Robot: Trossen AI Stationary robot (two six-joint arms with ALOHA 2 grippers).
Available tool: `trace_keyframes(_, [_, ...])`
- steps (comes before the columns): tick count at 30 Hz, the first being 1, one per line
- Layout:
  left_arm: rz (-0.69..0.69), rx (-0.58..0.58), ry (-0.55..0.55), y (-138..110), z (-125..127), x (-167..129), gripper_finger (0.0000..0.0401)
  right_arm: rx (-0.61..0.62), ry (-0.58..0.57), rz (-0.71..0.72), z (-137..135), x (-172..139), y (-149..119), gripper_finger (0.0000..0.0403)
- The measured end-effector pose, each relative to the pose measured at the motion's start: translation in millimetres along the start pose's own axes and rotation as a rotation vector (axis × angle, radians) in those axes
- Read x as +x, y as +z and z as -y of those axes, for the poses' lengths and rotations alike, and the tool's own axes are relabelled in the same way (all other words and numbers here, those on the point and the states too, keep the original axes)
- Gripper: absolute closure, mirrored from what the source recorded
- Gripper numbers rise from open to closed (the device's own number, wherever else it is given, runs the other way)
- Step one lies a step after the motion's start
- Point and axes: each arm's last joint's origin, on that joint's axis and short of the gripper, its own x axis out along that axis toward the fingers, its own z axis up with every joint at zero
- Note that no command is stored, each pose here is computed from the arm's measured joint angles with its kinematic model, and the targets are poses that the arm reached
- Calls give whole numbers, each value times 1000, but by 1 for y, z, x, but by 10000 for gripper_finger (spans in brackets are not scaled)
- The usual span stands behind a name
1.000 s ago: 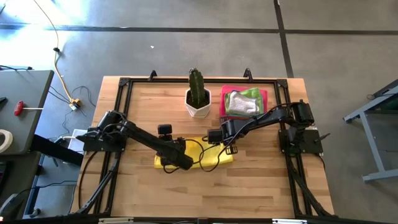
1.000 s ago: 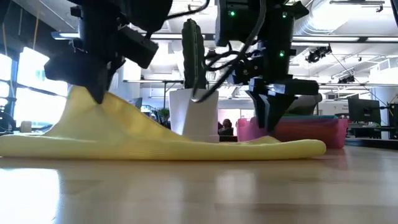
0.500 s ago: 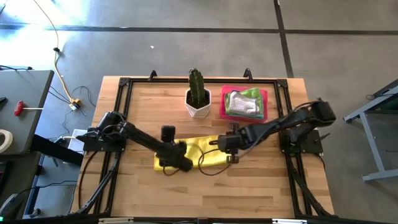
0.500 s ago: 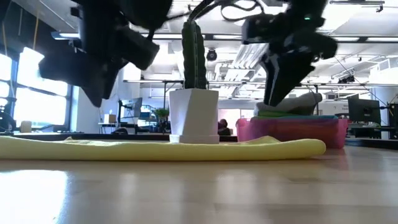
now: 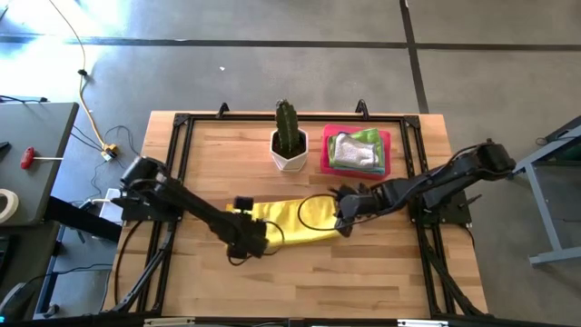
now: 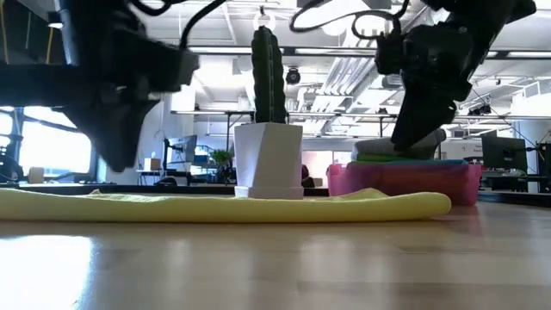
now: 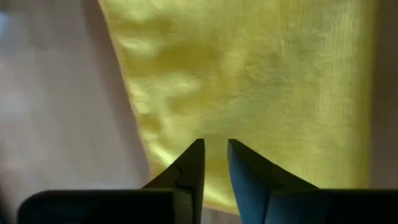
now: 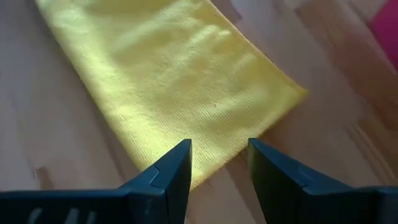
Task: Fold microfiber towels
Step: Fold the yellow towel
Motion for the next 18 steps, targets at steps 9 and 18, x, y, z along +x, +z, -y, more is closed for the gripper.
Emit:
trace_keyframes(9, [179, -169, -196, -41, 1, 27, 367, 308, -6, -75, 24, 22, -2, 253])
trace_keyframes(18, [240, -264, -245, -64, 11, 56, 369, 493, 17, -72, 29, 39, -4, 211])
